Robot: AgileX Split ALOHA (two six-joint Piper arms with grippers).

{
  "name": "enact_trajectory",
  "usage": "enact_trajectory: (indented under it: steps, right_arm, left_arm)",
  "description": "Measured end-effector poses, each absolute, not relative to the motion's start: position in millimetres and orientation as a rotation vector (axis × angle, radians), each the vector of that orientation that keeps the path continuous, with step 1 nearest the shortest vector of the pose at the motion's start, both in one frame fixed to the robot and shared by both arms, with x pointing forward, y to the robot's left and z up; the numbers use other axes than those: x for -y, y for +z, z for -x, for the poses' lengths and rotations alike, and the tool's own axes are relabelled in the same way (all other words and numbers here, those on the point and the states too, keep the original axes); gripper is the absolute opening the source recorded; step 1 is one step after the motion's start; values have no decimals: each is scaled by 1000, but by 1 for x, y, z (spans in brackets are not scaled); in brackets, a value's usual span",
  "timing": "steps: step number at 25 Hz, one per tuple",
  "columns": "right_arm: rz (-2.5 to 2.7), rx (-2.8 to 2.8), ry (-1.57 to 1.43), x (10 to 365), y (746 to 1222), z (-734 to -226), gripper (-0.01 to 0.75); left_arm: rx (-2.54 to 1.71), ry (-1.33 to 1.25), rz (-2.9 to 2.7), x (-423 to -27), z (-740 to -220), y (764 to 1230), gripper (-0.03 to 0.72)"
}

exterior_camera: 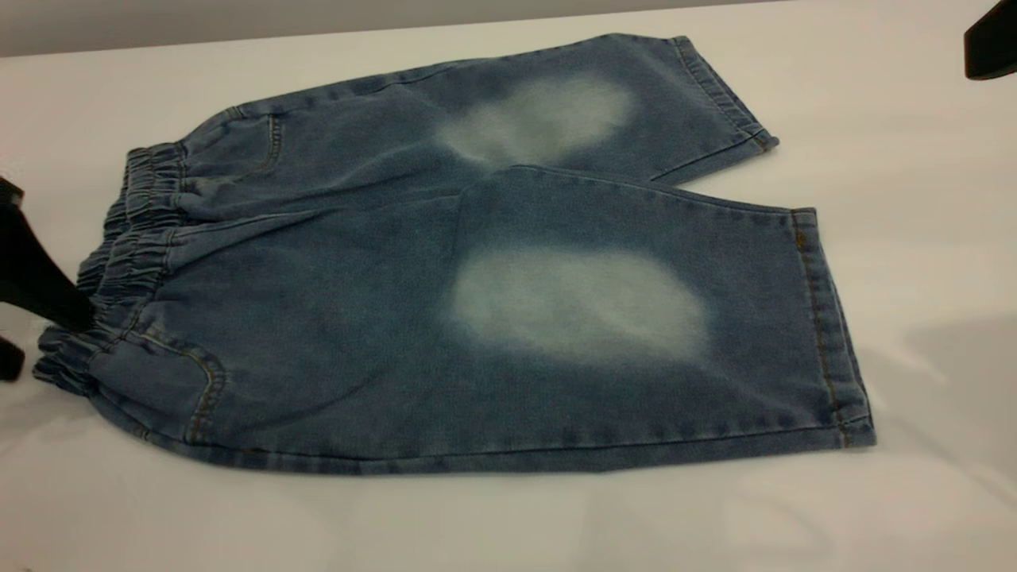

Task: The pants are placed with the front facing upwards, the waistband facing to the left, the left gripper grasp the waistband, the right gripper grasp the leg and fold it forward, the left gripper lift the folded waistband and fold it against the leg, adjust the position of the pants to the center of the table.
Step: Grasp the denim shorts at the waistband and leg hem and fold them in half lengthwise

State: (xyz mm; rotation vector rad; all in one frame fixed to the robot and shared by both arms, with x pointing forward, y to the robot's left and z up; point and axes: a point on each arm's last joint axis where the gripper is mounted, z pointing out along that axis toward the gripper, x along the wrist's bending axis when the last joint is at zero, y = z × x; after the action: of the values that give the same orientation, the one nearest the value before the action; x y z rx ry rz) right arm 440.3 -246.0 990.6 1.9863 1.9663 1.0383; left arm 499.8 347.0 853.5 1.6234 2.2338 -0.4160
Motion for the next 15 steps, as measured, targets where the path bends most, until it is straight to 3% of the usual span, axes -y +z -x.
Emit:
enact_trajectory:
  steps: [5,15]
  right_arm:
    - [-1987,-1971,1037,246,991,-440,347]
    - [-1989,-1976,1036,246,990,-440,347]
  left_arm:
    - [-2291,-500,-1576,-345,-497,839,615]
    - [-2362,-553,-1460,-344,-500,817,586]
